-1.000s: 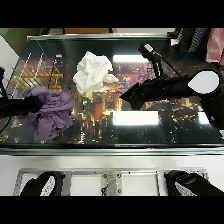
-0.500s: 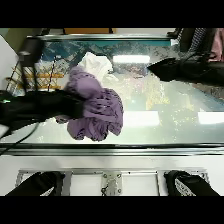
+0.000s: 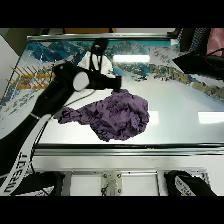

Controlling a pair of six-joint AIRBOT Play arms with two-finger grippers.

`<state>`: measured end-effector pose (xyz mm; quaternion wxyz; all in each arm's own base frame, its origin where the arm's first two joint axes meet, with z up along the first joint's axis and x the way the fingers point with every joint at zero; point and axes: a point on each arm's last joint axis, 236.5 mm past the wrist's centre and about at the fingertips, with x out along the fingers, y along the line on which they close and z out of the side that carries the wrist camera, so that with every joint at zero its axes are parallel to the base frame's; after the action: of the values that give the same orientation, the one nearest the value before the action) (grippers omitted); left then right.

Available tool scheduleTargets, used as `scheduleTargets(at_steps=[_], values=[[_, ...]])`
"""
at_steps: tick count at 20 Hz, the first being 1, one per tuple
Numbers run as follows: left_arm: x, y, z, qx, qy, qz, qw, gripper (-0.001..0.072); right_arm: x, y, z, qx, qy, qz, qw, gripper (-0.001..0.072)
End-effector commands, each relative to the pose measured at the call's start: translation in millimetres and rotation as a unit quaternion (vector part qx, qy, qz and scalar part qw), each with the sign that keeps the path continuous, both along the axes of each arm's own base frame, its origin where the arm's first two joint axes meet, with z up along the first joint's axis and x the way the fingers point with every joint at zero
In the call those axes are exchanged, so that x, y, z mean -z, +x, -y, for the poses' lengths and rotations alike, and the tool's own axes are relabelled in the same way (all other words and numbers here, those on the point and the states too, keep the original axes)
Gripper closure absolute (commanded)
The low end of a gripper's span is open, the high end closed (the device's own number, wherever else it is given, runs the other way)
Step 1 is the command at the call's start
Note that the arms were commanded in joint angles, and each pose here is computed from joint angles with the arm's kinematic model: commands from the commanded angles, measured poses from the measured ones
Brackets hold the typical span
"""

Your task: Fold the clothes and pants, and hang the long-sleeved shirts on hangers.

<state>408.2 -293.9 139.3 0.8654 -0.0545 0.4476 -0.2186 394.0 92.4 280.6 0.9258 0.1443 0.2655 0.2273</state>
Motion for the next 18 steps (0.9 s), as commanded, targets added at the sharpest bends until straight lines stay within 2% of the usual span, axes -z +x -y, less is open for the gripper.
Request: scheduleTargets(at_steps=[1, 3, 4, 9, 11, 15, 18], values=[[45, 27, -91, -0.091, 0.027, -0.092, 0.991, -0.0005, 19, -2, 21, 0.019, -0.048, -0.023, 0.998, 0.0694], [91, 13, -138, -0.139, 0.031, -0.155, 0.978, -0.0005, 28, -5, 23, 0.016, -0.057, -0.038, 0.997, 0.0694], [114, 6, -151, -0.161, 0.014, -0.184, 0.970, -0.0005, 33, -5, 22, 0.015, -0.057, -0.044, 0.997, 0.0694], [186, 0, -156, -0.241, -0.139, -0.260, 0.925, -0.0005, 67, -8, 21, 0.012, -0.051, -0.084, 0.995, 0.0694], [202, -1, -141, -0.234, -0.160, -0.282, 0.916, -0.0005, 80, -10, 21, 0.017, -0.041, -0.104, 0.994, 0.0694], [227, 5, -110, -0.207, -0.149, -0.305, 0.917, -0.0005, 109, -15, 20, 0.015, -0.037, -0.139, 0.990, 0.0695], [234, 18, -88, -0.186, -0.144, -0.305, 0.923, 0.0000, 148, -27, 14, 0.000, -0.068, -0.178, 0.982, 0.0695]])
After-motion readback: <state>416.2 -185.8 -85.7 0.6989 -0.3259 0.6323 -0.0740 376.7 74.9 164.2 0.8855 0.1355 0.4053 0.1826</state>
